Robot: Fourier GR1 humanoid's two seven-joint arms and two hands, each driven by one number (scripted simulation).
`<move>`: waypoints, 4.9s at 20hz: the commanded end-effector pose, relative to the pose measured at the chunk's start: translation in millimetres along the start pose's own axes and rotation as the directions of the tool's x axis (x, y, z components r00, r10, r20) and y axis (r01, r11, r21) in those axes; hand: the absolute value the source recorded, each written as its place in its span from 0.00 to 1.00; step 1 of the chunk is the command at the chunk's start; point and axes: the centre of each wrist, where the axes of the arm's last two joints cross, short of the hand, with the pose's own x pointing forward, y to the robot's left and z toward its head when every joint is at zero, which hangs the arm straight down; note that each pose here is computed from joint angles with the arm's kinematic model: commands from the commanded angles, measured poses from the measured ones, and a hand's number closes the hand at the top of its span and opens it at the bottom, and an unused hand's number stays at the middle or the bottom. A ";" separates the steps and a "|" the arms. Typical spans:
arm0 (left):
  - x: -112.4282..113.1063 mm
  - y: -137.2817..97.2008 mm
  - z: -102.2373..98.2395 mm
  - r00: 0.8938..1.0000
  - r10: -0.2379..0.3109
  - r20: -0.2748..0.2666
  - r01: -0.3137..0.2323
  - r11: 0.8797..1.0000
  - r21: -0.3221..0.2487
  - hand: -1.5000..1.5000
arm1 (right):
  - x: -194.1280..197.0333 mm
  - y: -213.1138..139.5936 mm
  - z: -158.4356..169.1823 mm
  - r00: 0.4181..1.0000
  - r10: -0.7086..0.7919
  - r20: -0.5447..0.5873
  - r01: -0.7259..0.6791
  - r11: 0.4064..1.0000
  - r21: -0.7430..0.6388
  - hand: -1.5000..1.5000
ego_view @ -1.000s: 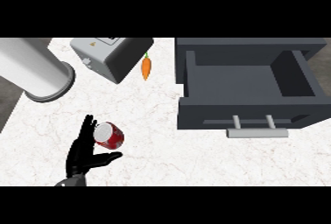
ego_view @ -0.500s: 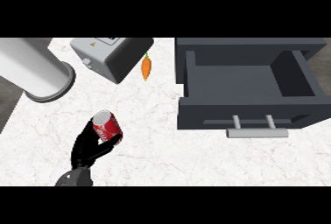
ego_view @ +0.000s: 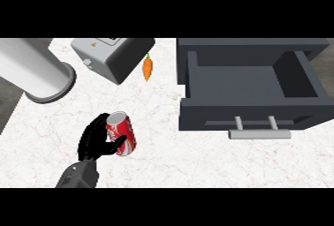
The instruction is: Pick up the can, place it into the drawer and close the drawer
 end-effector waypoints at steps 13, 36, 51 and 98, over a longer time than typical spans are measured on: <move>69.9 -48.8 -35.2 0.989 -0.009 0.145 0.009 1.000 0.003 1.00 | 12.7 2.0 8.4 1.000 -0.008 0.012 0.008 1.000 -0.009 0.00; 193.3 -195.6 -59.3 0.956 -0.127 0.264 0.150 0.986 -0.069 1.00 | 8.5 11.1 7.5 1.000 -0.017 -0.006 0.017 1.000 -0.018 0.00; 229.7 -289.0 -99.1 0.946 -0.180 0.270 0.204 0.977 -0.067 1.00 | -6.9 11.3 -7.0 1.000 -0.021 0.014 0.021 1.000 0.004 0.00; 189.0 -345.2 -125.3 0.932 -0.330 0.152 0.323 0.944 0.068 0.00 | 14.8 24.8 -23.8 0.999 -0.032 0.042 0.030 0.999 0.039 0.00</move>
